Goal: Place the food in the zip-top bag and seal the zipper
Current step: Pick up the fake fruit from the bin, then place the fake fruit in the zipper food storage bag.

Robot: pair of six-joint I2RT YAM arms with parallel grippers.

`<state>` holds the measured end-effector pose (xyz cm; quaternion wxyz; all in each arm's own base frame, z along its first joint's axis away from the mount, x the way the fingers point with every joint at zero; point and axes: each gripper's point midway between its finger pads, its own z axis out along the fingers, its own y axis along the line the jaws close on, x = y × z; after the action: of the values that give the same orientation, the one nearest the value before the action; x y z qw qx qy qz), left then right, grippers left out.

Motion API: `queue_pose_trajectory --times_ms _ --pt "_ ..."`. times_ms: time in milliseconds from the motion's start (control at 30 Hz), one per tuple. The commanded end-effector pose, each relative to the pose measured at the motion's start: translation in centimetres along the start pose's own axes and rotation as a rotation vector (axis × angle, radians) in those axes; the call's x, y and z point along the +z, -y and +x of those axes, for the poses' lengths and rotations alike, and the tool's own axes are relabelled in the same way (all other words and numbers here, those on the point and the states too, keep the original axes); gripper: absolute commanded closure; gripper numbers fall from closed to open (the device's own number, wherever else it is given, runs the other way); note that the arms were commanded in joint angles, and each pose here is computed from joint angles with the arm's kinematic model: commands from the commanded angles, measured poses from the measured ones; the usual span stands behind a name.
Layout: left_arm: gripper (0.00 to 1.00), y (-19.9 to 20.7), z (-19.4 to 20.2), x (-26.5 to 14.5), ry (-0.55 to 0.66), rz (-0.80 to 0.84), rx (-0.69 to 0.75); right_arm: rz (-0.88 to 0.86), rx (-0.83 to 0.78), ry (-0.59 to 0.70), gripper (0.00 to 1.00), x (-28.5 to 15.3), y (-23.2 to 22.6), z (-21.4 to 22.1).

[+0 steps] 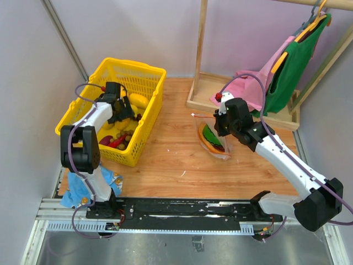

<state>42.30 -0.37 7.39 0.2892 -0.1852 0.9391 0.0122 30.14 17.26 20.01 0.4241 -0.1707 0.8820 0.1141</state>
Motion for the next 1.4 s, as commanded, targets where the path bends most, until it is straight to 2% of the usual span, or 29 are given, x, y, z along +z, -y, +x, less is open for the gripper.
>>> queue_pose_trajectory --times_ms 0,333,633,800,967,1133,1367 --pt "0.37 0.7 -2.7 -4.2 0.078 0.046 0.02 -0.023 -0.001 0.04 0.99 -0.4 -0.6 -1.1" --pt "0.37 3.9 -7.0 -13.4 0.266 0.153 0.098 -0.036 0.008 0.055 0.99 -1.0 -0.8 -1.5" --pt "0.38 8.4 -7.8 -22.1 0.406 0.339 0.211 -0.059 0.014 0.069 0.99 -1.4 -1.3 -2.0" --pt "0.42 11.4 -6.8 -25.8 0.436 0.48 0.241 -0.079 0.024 0.067 0.99 -1.5 -1.7 -2.0" --pt "0.45 14.9 -5.2 -29.4 0.423 0.664 0.21 -0.108 0.043 0.068 0.99 -1.5 -2.3 -2.2" --pt "0.48 19.5 -2.1 -32.9 0.413 0.86 0.209 -0.145 0.077 0.071 0.99 -1.3 -3.1 -2.6" --pt "0.51 24.2 1.2 -36.6 0.467 1.088 0.182 -0.196 0.124 0.073 0.99 -1.2 -4.3 -2.9"
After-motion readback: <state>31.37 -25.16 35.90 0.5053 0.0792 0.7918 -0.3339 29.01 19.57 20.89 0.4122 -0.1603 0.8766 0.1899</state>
